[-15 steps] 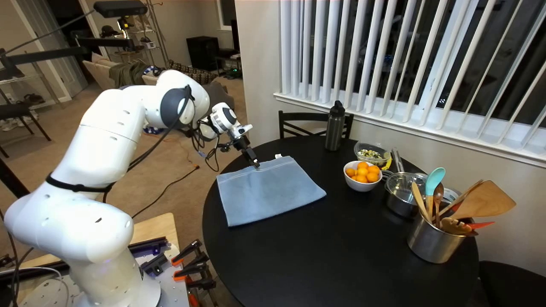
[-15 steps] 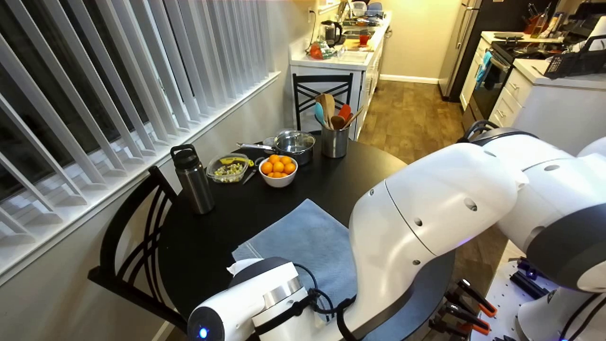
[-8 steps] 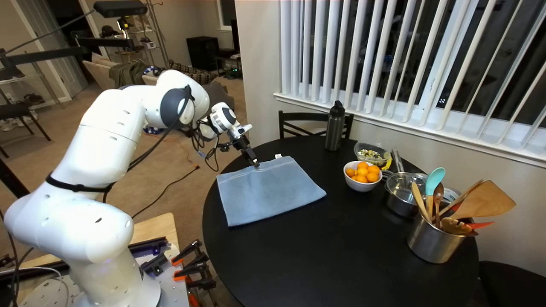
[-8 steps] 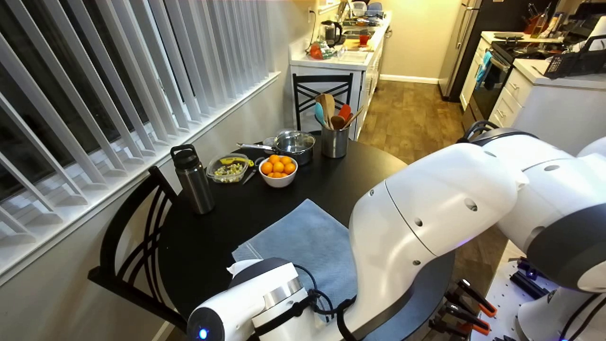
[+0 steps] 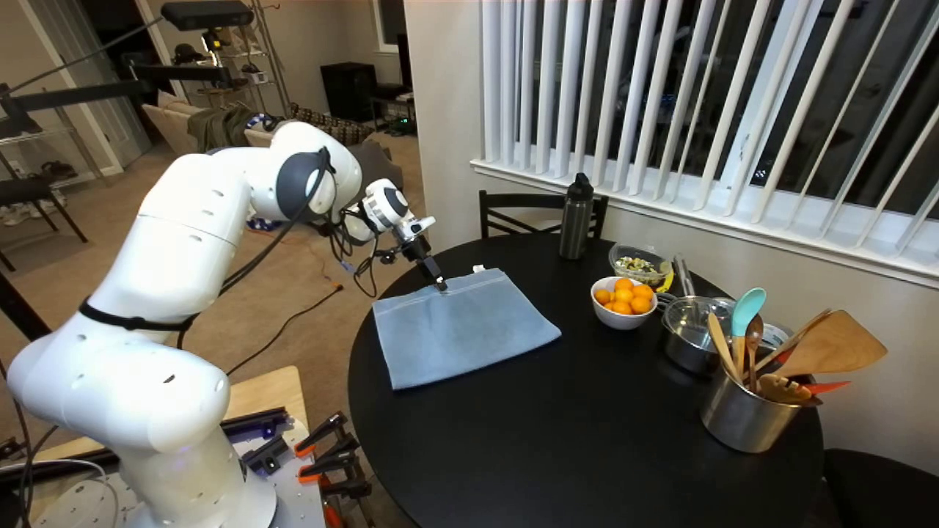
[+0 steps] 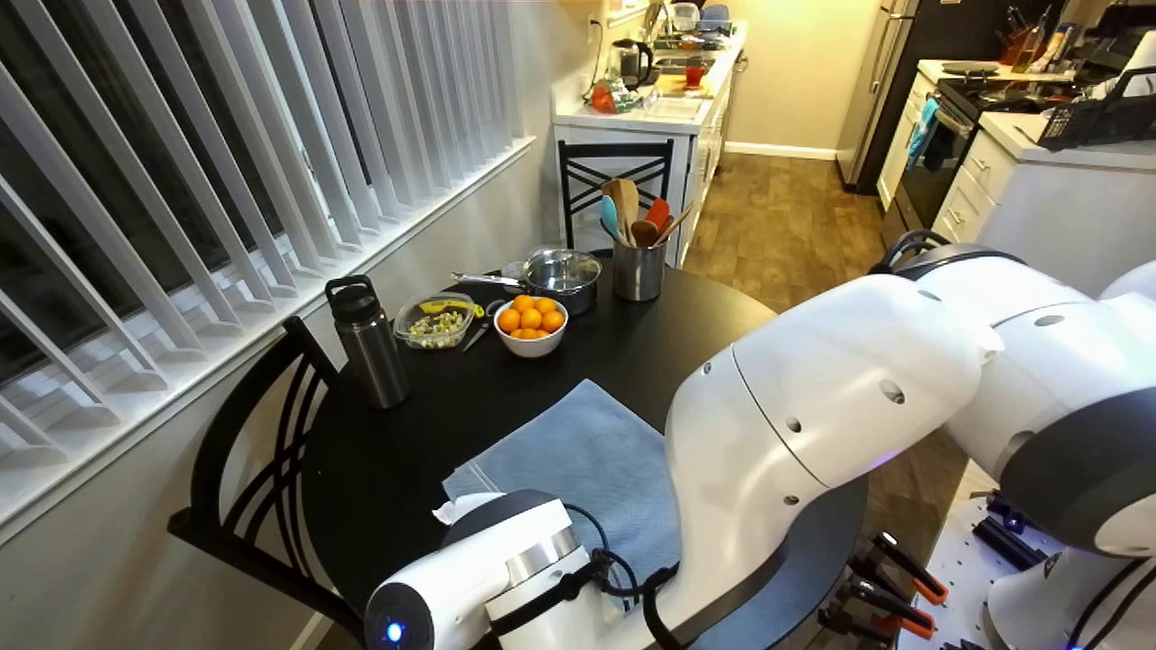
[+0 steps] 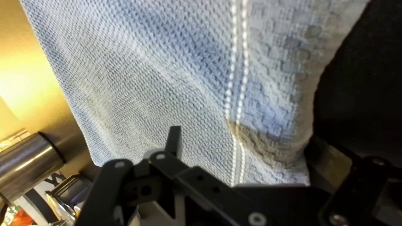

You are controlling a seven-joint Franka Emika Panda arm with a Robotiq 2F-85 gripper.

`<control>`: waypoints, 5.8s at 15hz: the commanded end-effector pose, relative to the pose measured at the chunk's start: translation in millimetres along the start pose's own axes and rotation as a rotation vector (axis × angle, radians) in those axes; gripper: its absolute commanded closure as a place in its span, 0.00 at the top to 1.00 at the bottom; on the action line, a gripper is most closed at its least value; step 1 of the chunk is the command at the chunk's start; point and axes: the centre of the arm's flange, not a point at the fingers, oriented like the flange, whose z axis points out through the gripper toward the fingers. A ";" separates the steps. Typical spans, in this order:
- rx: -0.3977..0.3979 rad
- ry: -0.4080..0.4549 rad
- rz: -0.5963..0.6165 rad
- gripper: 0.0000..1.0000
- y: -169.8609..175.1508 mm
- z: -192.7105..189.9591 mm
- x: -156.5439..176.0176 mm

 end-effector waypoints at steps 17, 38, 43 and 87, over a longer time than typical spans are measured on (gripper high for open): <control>-0.146 0.067 0.015 1.00 19.7 -62.7 -35.4; 0.037 -0.050 0.009 1.00 10.1 -8.3 -27.5; 0.038 -0.068 -0.003 1.00 7.5 -17.7 -31.2; 0.001 -0.029 0.032 0.74 0.3 -24.2 -1.9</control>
